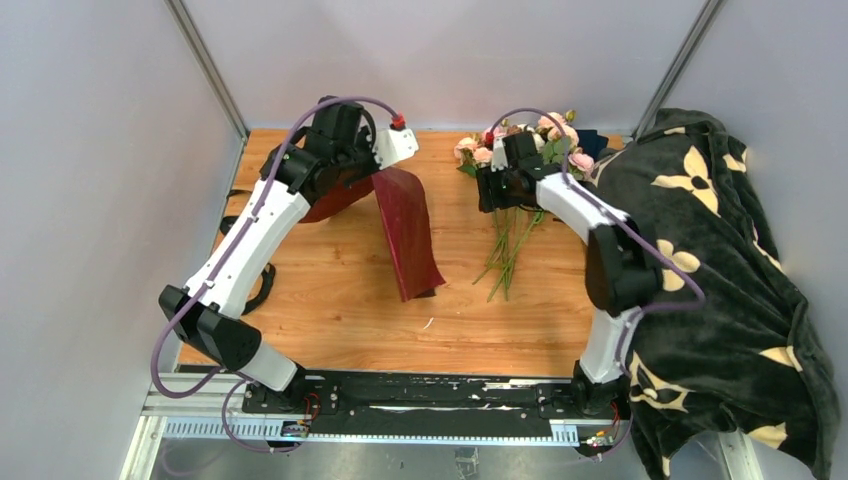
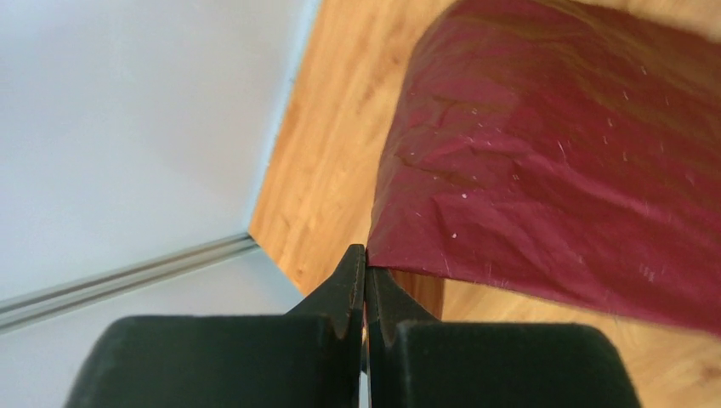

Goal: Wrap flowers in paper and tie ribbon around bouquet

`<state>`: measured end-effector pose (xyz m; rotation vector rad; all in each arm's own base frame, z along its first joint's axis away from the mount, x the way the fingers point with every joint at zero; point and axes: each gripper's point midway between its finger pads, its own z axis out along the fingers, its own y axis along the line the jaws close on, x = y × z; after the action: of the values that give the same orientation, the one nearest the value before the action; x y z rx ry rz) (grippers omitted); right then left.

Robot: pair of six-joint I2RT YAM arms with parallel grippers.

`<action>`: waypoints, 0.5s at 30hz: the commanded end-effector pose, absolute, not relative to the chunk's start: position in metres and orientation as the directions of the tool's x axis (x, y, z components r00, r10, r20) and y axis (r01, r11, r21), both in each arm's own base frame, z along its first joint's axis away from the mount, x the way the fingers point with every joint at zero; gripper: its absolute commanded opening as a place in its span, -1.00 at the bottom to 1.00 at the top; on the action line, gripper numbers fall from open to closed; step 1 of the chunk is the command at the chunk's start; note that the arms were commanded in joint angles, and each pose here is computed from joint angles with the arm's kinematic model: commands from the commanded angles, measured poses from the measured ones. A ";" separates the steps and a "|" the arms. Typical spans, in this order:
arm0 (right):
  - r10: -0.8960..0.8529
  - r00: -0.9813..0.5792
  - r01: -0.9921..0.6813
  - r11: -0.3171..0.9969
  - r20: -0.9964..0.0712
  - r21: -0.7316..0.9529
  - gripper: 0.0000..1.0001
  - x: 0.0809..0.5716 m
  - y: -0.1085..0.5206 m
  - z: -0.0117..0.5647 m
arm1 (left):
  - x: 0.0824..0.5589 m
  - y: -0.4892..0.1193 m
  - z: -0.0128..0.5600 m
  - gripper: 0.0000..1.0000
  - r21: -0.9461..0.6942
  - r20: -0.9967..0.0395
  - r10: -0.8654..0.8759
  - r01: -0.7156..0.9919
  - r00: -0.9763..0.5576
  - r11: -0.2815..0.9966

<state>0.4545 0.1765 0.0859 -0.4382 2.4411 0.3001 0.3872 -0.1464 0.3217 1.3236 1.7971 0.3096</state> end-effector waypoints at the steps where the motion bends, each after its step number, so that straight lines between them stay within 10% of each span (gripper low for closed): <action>1: -0.236 -0.706 -0.533 0.797 -0.668 0.283 0.25 0.384 0.208 0.143 | 0.367 -0.123 0.270 -1.00 0.598 -0.355 0.928 0.736 -0.110 0.316; 6: -0.214 -0.819 -0.519 0.671 -0.533 0.529 0.76 0.324 0.241 0.119 | 0.336 -0.090 0.217 -1.00 0.530 -0.243 0.960 0.811 -0.136 0.249; 15: -0.289 -0.849 -0.471 0.794 -0.443 0.385 0.80 0.323 0.228 0.079 | 0.246 -0.062 0.113 -1.00 0.285 -0.136 0.989 0.954 -0.054 0.091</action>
<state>0.3217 0.2405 0.0789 -0.6144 2.5732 0.8129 0.2815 -0.0624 0.1433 1.7701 2.0999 0.2997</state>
